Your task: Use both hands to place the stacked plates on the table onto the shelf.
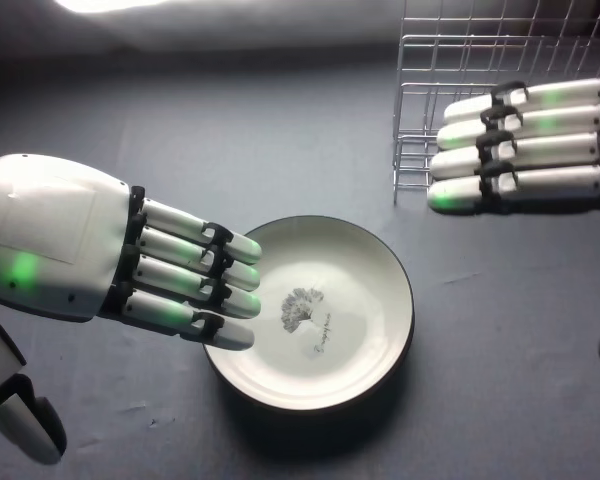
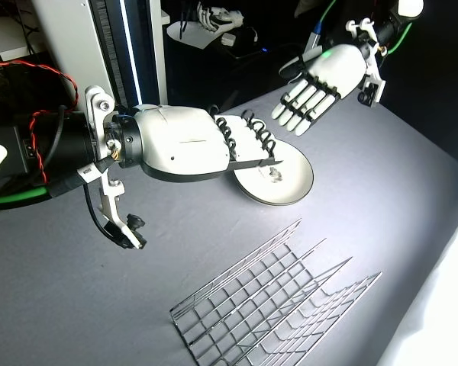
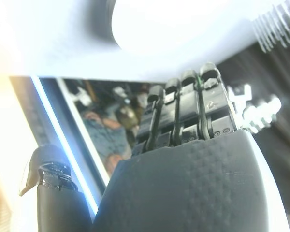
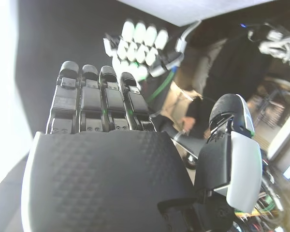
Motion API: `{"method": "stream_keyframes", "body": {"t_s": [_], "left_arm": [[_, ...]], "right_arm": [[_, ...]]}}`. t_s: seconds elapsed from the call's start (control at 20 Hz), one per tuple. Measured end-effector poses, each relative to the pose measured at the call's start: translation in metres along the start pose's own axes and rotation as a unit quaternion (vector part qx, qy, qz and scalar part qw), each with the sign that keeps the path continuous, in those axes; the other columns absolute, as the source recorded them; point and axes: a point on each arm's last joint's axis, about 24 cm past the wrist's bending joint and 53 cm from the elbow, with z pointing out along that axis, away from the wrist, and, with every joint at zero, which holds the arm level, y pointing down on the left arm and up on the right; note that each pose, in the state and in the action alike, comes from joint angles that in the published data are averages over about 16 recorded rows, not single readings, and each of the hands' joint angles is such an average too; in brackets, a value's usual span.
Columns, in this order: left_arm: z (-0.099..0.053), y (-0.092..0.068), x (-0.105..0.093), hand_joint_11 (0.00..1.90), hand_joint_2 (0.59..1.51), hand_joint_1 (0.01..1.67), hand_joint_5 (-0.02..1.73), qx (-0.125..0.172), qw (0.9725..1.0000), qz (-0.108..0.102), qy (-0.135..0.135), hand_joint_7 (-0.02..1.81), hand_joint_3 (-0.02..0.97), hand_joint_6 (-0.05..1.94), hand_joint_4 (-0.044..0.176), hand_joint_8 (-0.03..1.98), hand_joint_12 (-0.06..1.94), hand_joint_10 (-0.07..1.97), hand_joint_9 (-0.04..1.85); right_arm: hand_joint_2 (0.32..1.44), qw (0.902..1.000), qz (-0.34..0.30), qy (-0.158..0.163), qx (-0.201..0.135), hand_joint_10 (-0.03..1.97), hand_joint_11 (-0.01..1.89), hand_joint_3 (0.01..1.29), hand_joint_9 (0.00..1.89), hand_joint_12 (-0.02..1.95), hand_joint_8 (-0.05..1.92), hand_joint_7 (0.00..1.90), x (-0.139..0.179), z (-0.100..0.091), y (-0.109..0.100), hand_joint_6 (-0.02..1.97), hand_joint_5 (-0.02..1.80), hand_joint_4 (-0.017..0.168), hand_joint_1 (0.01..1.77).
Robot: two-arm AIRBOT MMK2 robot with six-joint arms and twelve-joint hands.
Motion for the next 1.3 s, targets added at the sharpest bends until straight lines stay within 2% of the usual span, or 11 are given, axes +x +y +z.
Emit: {"method": "stream_keyframes", "body": {"t_s": [0.2, 0.45, 0.8, 1.3], "left_arm": [[0.007, 0.013, 0.012, 0.02, 0.997, 0.01, 0.02, -0.006, 0.9996, 0.012, 0.025, 0.02, 0.035, 0.02, 0.003, 0.01, 0.01, 0.01, 0.02], [0.015, 0.024, 0.024, 0.02, 0.996, 0.02, 0.02, -0.014, 0.9988, 0.016, 0.043, 0.02, 0.033, 0.02, 0.004, 0.01, 0.01, 0.01, 0.02], [0.024, 0.040, 0.040, 0.02, 0.994, 0.02, 0.02, -0.029, 0.9978, 0.014, 0.058, 0.02, 0.031, 0.02, 0.005, 0.01, 0.01, 0.01, 0.02], [0.026, 0.056, 0.055, 0.02, 0.993, 0.02, 0.01, -0.044, 0.9964, 0.015, 0.071, 0.02, 0.024, 0.01, -0.001, 0.01, 0.01, 0.01, 0.02]], "right_arm": [[1.00, 0.9998, -0.001, 0.006, -0.017, 0.00, 0.02, 0.02, 0.01, 0.02, 0.02, 0.02, 0.005, -0.002, 0.003, 0.02, 0.02, 0.006, 0.05], [0.99, 0.9997, -0.001, 0.010, -0.021, 0.00, 0.02, 0.02, 0.01, 0.02, 0.02, 0.02, 0.008, -0.005, 0.003, 0.02, 0.02, 0.006, 0.05], [0.96, 0.9997, 0.000, 0.012, -0.020, 0.00, 0.02, 0.02, 0.01, 0.02, 0.02, 0.02, 0.009, -0.007, 0.002, 0.02, 0.02, 0.005, 0.05], [0.95, 0.9997, 0.003, 0.016, -0.020, 0.00, 0.02, 0.02, 0.01, 0.02, 0.02, 0.02, 0.013, -0.009, 0.001, 0.02, 0.02, 0.005, 0.04]]}}
